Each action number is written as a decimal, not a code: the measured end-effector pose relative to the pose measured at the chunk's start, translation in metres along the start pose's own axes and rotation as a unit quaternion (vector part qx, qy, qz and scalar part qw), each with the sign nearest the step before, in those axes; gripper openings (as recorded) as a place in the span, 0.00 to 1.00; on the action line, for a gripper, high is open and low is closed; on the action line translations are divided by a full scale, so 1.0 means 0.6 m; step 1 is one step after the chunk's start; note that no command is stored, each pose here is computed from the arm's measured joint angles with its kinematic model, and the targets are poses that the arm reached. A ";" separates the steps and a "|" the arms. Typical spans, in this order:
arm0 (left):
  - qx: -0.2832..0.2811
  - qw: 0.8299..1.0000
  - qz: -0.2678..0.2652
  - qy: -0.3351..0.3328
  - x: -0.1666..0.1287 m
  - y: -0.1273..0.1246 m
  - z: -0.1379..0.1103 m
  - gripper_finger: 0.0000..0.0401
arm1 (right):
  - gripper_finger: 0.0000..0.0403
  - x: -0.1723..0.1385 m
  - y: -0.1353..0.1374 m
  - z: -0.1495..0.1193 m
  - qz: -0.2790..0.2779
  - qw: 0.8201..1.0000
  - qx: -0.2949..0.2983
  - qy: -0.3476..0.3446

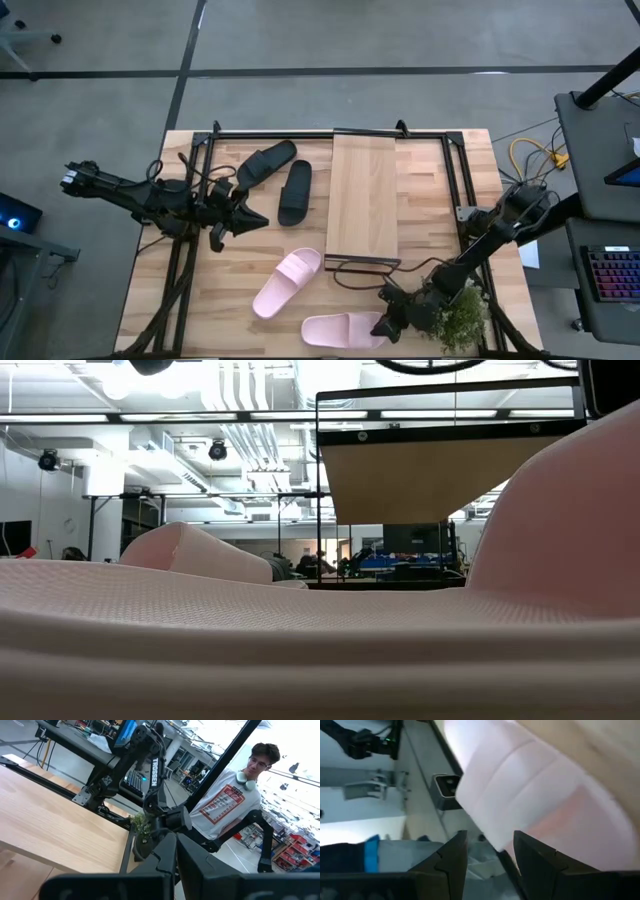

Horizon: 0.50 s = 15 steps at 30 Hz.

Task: Pick and place slides into the shelf
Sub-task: Put the bottom light pink slipper on the shelf

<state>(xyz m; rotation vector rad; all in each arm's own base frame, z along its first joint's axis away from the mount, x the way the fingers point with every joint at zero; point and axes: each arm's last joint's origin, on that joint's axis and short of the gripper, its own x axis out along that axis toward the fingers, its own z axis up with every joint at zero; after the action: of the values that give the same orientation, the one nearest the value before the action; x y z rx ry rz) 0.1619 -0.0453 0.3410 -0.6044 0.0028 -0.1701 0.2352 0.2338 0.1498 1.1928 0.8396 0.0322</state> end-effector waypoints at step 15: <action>0.000 1.000 -0.004 0.000 -0.002 -0.001 0.001 0.00 | 0.37 0.001 -0.001 0.001 -0.003 1.000 -0.005 -0.006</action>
<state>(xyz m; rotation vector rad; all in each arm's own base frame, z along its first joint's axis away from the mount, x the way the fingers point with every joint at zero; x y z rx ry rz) 0.1608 -0.0452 0.3416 -0.6045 0.0014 -0.1778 0.2358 0.2331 0.1488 1.1801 0.8322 0.0248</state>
